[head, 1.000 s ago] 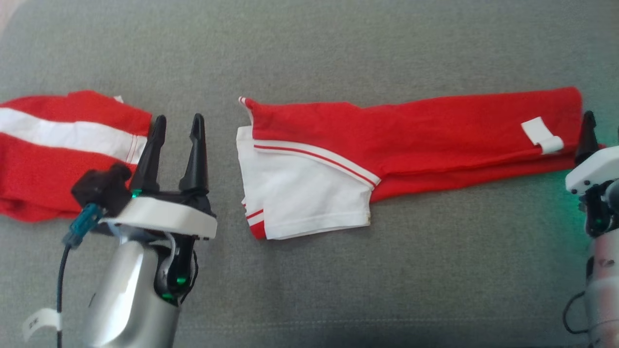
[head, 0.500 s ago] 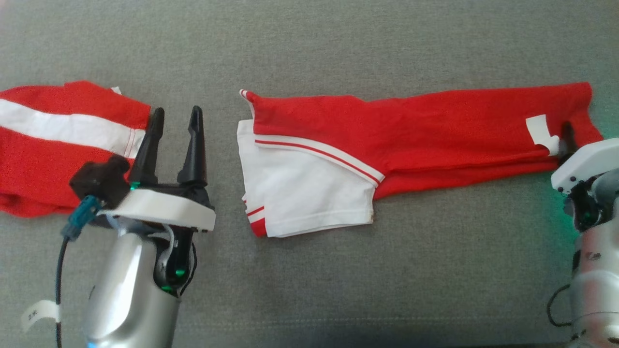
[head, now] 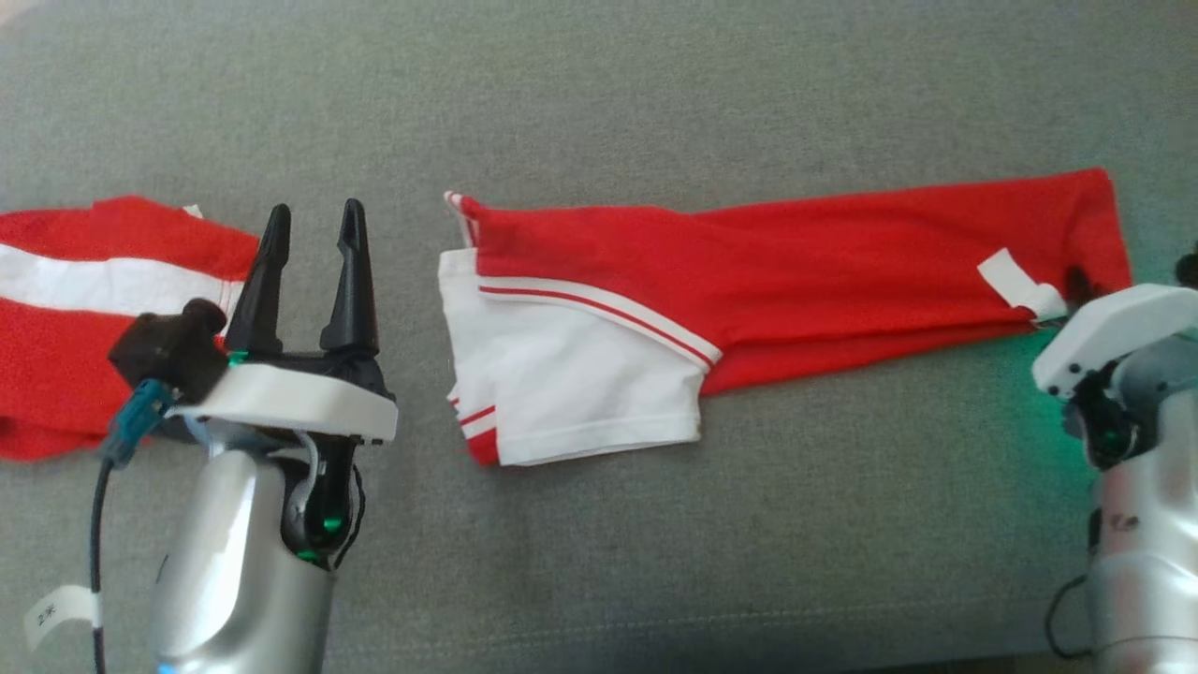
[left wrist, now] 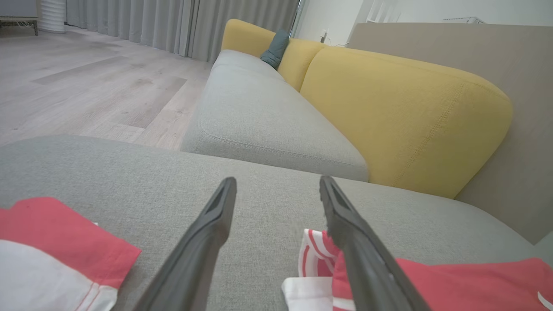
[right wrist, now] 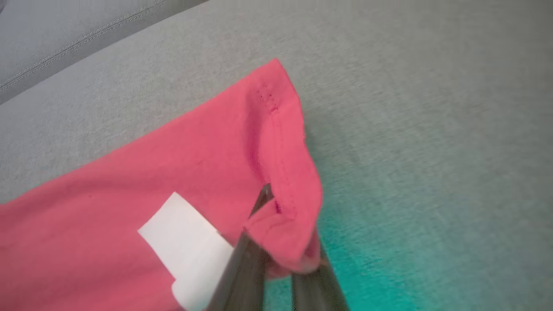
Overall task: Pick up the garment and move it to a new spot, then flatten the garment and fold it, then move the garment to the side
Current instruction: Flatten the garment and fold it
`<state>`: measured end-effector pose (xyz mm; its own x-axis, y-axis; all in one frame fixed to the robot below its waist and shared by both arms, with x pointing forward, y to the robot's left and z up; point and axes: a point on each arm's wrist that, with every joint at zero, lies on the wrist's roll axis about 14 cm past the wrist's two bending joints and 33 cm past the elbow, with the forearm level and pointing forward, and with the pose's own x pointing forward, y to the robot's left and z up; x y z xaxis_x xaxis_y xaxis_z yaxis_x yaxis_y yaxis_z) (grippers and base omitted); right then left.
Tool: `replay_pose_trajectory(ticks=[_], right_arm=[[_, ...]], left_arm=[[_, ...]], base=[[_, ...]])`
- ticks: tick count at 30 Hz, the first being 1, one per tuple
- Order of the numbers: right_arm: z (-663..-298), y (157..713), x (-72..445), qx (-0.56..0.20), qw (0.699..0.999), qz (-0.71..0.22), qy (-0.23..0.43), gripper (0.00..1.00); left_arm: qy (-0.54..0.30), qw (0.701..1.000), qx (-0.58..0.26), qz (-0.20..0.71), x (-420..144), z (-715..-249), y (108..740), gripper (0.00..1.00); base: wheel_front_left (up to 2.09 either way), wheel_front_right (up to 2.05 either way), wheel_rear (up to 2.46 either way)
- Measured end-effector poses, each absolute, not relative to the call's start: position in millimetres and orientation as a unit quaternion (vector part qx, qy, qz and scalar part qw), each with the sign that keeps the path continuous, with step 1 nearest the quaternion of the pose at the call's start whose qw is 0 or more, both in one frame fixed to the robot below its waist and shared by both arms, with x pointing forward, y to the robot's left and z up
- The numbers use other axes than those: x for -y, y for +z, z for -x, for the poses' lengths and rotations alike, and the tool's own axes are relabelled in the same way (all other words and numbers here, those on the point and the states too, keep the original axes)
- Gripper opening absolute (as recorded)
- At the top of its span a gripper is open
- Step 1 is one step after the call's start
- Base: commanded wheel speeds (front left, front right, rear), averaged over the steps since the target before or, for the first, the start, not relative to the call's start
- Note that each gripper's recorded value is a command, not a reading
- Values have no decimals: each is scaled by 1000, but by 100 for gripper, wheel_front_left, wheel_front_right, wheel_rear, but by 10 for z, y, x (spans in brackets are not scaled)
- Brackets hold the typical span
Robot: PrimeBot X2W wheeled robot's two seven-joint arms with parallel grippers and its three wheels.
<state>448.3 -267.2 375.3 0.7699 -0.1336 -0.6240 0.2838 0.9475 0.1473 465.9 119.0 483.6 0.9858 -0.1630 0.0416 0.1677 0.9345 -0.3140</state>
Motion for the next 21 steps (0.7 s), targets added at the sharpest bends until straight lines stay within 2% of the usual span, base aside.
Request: replay_pose_trajectory(ticks=[4,6,10,15,21], right_arm=[[-4411,3867,2949,-302,936,-114,-143,0],[-4330,3985,3273,-284,937,-94,-182,0],[-4239,4172,3605,-255,938,-63,-228,0],[-4227,4221,3543,-248,940,-61,-226,0],[-4379,4507,3232,-204,958,-80,-187,0]], left_arm=[[-88,983,13,158,-1163,-4651,4890,100],[-92,983,17,159,-1151,-4636,4925,100],[-91,983,20,159,-1163,-4606,4956,100],[-90,983,27,159,-1178,-4582,5021,100],[-82,984,25,159,-1225,-4438,5022,100]], base=[[0,0,0],[0,0,0],[0,0,0],[0,0,0],[0,0,0]])
